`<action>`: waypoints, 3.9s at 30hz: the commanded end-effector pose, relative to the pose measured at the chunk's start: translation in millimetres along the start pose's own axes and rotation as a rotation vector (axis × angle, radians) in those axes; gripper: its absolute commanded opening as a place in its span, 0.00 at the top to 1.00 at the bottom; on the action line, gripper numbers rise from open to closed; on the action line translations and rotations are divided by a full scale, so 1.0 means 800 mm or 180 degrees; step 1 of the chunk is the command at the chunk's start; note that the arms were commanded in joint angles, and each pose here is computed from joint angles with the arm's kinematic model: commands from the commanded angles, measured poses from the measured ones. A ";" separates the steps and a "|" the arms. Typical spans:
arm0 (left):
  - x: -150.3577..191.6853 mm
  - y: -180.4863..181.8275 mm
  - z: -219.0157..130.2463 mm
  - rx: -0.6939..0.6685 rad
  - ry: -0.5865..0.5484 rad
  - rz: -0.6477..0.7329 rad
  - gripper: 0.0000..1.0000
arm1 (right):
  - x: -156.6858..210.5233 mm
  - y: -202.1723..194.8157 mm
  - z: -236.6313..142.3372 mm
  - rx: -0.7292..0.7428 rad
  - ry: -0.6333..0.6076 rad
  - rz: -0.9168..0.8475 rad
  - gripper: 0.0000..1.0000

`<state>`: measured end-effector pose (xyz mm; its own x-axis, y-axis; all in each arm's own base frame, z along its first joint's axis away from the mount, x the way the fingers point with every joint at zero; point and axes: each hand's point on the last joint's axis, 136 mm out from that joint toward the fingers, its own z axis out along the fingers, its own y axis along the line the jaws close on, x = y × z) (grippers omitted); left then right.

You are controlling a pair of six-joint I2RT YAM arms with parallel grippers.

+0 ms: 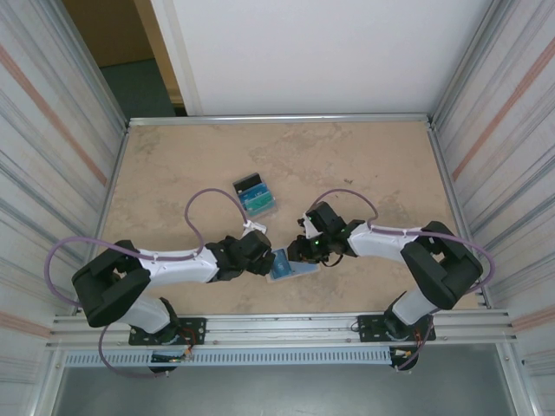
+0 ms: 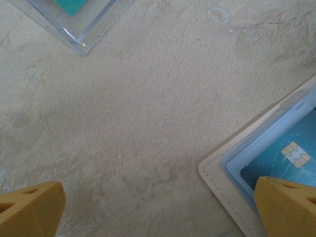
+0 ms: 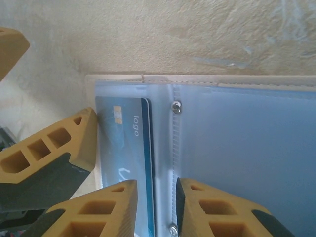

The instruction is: Take the credit cards out of the card holder

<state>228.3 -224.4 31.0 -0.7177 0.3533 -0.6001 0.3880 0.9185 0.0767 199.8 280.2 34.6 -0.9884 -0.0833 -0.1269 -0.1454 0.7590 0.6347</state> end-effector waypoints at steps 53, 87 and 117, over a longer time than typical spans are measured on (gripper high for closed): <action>0.017 0.010 0.002 -0.0273 0.0187 0.0154 0.01 | -0.003 -0.013 0.018 -0.0379 0.0099 0.0265 0.80; 0.016 0.008 0.002 -0.0304 0.0224 0.0206 0.01 | -0.005 -0.018 0.011 -0.0457 0.0069 0.0326 0.82; 0.018 0.010 0.002 -0.0333 0.0236 0.0213 0.01 | 0.001 -0.025 0.022 -0.0307 0.0161 0.0309 0.84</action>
<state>227.3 -223.6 29.5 -0.7176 0.3971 -0.5722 0.3872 0.9103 0.1462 205.8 283.3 23.4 -0.9986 -0.0375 -0.0367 -0.0522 0.6409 0.7658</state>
